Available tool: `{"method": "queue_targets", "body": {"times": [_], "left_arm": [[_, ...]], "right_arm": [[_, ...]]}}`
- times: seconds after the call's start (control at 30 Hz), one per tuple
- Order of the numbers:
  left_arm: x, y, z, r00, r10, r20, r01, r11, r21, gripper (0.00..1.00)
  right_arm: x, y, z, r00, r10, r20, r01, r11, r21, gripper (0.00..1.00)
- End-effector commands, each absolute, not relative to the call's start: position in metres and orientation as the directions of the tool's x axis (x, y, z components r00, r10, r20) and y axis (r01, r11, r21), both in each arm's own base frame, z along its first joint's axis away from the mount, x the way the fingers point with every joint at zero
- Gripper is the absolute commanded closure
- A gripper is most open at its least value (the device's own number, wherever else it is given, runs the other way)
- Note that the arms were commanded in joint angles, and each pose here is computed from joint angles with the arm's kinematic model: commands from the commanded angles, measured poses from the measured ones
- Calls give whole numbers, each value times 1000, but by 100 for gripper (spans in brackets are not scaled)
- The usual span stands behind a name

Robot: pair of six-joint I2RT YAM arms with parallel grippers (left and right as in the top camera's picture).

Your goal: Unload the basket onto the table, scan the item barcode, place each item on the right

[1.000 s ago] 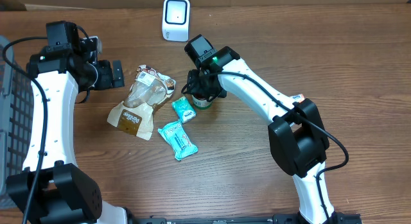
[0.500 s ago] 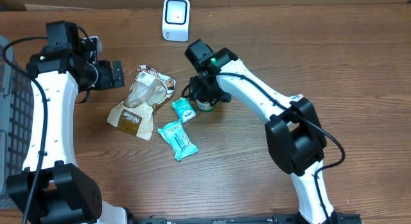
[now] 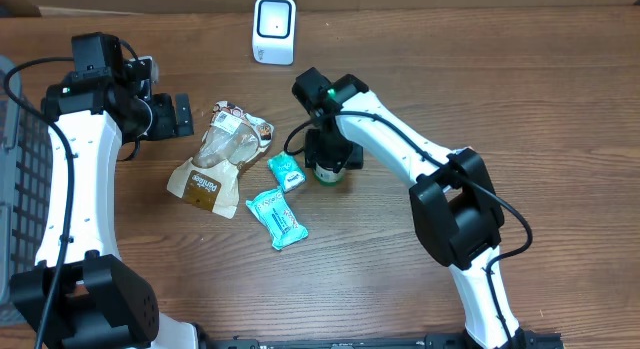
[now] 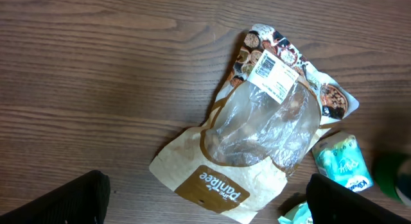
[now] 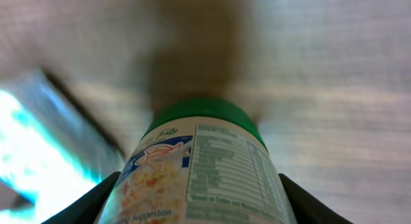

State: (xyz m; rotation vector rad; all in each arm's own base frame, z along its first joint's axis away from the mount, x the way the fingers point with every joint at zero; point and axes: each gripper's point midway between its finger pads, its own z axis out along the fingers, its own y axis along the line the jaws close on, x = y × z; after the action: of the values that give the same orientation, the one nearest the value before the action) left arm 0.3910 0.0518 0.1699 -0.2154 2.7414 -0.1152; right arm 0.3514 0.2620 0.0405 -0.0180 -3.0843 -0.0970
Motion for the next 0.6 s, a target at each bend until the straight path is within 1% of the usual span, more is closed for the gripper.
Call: {"method": "queue_targets", "body": {"times": [0.0, 0.03, 0.07, 0.13, 0.2, 0.23, 0.3, 0.33, 0.37, 0.4, 0.47, 0.5, 0.57], "left_arm": [[393, 53, 179, -905, -150, -398, -118, 988, -104, 0], [393, 53, 179, -905, -150, -398, -118, 988, -105, 0], [393, 53, 179, -905, -150, -398, -118, 988, -105, 0], [393, 53, 179, -905, -150, -398, -118, 988, -105, 0], [393, 53, 179, -905, -150, -398, -118, 988, -104, 0], [393, 53, 179, -905, -150, -398, -118, 988, -104, 0], [393, 53, 179, -905, -150, -398, -118, 988, -104, 0], [393, 53, 179, -905, -150, -398, -118, 988, -104, 0], [393, 53, 179, -905, -150, -398, -118, 988, -104, 0], [393, 53, 179, -905, -150, -398, -118, 988, -104, 0], [393, 53, 179, -905, -150, -398, -118, 988, -105, 0], [393, 53, 179, -905, -150, -398, -118, 988, -104, 0], [393, 53, 179, -905, -150, -398, -118, 988, -104, 1]], "right_arm": [[351, 281, 69, -994, 10, 111, 32, 978, 207, 37], [347, 287, 74, -989, 9, 145, 45, 966, 253, 41], [343, 294, 79, -983, 5, 182, 62, 949, 310, 53], [337, 309, 90, -967, -4, 254, 106, 902, 418, 71], [332, 324, 105, -943, -23, 331, 165, 833, 528, 75], [331, 327, 110, -925, 10, 381, 230, 811, 538, 75], [330, 328, 118, -852, 133, 507, 412, 767, 492, 78], [329, 330, 124, -758, 230, 610, 556, 716, 421, 80], [328, 332, 127, -708, 269, 652, 615, 689, 383, 85], [329, 333, 130, -649, 317, 692, 677, 656, 334, 86], [331, 338, 135, -548, 375, 748, 761, 594, 260, 91], [333, 342, 138, -517, 379, 767, 785, 568, 248, 96], [342, 353, 148, -480, 357, 801, 816, 516, 259, 96]]}}
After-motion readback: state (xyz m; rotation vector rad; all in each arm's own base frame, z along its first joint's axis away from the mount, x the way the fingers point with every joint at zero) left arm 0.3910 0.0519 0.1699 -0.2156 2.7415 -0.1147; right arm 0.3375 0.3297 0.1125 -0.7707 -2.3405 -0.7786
